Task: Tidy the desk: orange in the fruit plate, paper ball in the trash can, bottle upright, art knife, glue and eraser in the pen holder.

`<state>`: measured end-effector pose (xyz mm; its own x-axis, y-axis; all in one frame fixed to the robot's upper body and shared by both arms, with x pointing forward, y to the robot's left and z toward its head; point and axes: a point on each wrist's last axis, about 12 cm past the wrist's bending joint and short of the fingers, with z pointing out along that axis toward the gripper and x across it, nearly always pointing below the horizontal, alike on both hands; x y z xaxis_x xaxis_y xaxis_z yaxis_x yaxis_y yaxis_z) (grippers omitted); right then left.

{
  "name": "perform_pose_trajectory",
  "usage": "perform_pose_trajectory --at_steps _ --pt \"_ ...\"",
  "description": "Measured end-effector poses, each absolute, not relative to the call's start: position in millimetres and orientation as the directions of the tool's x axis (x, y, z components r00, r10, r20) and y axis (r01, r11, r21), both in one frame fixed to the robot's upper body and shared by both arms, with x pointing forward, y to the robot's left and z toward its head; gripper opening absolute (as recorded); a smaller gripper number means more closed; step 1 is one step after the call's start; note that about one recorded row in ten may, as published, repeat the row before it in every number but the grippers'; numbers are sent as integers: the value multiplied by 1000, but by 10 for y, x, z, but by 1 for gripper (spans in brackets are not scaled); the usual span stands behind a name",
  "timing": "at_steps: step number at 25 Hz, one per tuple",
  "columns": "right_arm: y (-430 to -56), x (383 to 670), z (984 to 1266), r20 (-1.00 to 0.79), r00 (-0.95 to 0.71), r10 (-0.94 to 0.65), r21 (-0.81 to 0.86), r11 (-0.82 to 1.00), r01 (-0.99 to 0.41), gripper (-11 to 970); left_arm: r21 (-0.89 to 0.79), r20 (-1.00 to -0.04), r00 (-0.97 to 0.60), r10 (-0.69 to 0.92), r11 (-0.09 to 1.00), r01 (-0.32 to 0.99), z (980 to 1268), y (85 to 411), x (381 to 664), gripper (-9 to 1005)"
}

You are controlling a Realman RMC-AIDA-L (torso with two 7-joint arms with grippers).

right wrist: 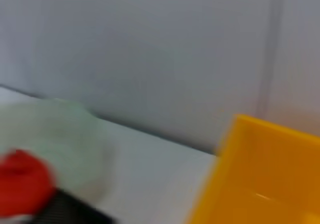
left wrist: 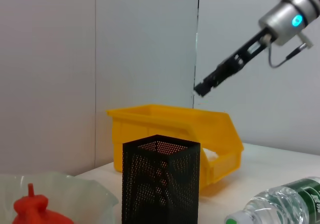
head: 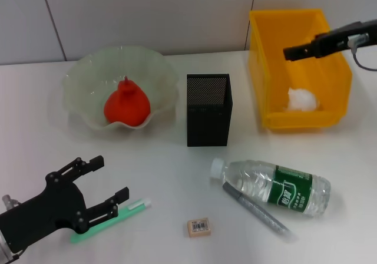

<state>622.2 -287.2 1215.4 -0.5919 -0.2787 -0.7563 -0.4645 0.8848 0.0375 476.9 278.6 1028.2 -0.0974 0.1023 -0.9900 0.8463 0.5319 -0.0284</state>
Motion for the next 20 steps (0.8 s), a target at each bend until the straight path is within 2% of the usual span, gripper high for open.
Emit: perform_pose_trajectory --at_steps 1,4,6,9,11,16,20 --pt "-2826 6135 12272 -738 -594 -320 64 843 -533 852 -32 -990 -101 101 535 845 10281 2798 4766 816" --pt "-2742 6055 12357 -687 -603 -405 73 787 -613 852 -33 -989 -103 102 536 844 10281 2807 4763 815" --pt "-2564 5961 12447 -611 -580 -539 85 684 -725 852 -33 -989 -105 104 537 843 10277 2809 4763 815" --pt "-2446 5932 12471 -554 -563 -613 82 633 -770 851 -33 -989 -106 106 539 842 10273 2808 4764 815" --pt "-2301 5902 12441 -434 -536 -724 39 579 -814 851 -33 -989 -106 106 539 842 10273 2805 4766 815" --pt "-2118 5856 12323 -279 -465 -841 -1 484 -875 851 -33 -989 -107 106 539 842 10273 2803 4768 814" --pt "-2056 5831 12248 -235 -458 -858 12 468 -883 851 -34 -989 -108 106 541 840 10271 2806 4765 814"
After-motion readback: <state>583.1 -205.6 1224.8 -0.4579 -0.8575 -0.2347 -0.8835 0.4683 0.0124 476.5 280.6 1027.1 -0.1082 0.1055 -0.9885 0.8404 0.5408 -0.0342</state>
